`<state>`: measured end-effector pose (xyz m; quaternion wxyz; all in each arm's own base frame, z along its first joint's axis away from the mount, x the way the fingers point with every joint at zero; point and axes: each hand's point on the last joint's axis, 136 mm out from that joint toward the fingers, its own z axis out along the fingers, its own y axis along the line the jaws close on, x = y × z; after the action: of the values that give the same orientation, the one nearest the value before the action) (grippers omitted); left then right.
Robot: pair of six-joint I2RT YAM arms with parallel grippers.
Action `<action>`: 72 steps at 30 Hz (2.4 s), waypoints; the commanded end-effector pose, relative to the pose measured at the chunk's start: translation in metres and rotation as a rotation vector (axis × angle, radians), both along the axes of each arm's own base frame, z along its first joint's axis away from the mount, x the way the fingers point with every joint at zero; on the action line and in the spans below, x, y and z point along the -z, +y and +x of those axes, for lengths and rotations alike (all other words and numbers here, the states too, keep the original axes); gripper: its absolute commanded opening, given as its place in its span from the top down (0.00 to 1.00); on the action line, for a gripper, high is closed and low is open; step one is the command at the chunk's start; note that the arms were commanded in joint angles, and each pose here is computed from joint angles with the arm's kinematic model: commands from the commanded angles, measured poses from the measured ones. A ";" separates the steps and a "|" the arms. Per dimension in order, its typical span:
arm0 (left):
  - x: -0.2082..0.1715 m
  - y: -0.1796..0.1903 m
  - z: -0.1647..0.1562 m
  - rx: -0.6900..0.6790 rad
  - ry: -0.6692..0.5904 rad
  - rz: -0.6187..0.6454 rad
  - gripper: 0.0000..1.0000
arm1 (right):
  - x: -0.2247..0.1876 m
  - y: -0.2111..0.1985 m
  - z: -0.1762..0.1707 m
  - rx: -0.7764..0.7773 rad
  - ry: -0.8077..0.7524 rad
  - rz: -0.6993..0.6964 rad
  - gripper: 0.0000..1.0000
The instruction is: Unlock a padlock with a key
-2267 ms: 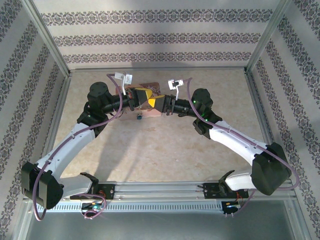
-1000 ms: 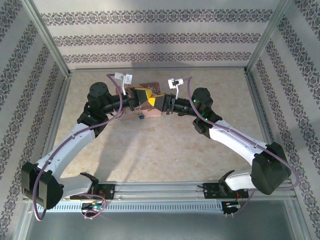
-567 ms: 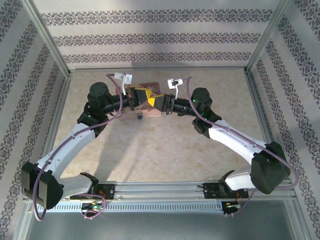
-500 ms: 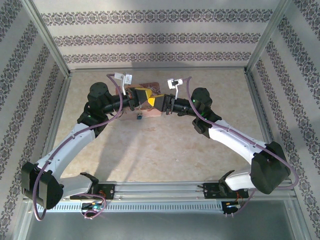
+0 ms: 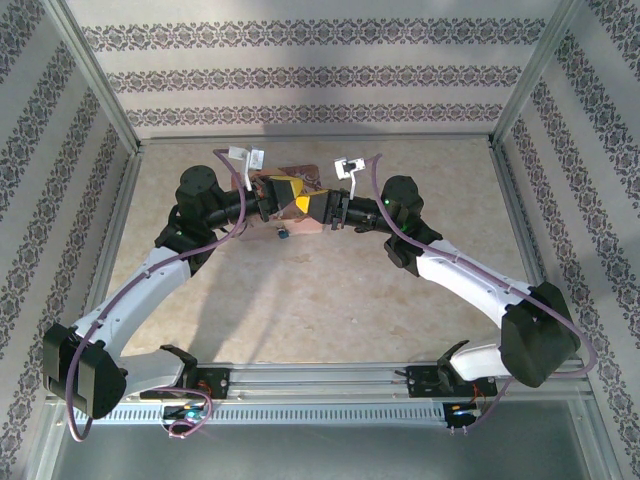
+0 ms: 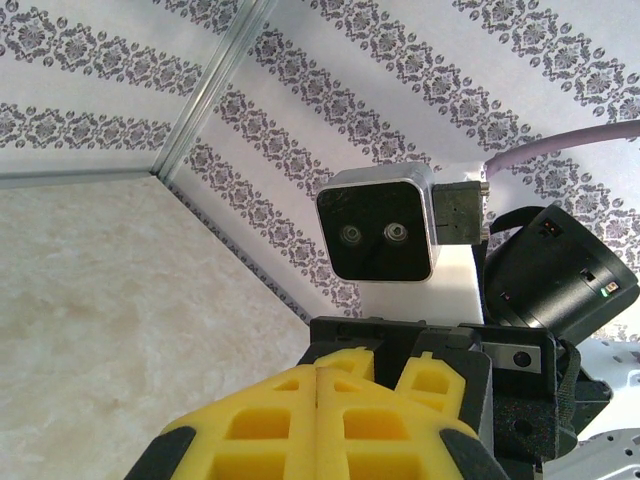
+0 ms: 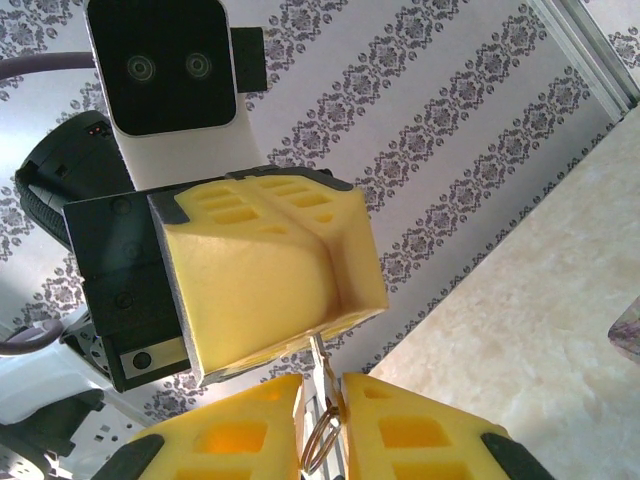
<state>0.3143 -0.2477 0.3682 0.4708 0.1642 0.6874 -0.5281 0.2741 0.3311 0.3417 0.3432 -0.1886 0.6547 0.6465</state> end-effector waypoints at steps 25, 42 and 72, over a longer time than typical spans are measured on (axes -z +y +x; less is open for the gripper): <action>0.001 0.045 0.015 -0.215 0.012 0.047 0.33 | 0.028 -0.022 0.005 0.080 0.007 -0.108 1.00; 0.148 0.101 0.101 -0.533 0.455 0.512 0.24 | 0.134 -0.106 0.016 0.407 0.146 -0.681 0.99; 0.231 0.046 0.207 -0.364 0.523 0.824 0.21 | 0.172 -0.137 -0.002 0.456 0.234 -0.775 0.99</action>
<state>0.5254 -0.1954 0.1442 0.2823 0.0576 0.9447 -0.1565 0.2752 0.2033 0.1731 0.3021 -0.0835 0.9031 0.2936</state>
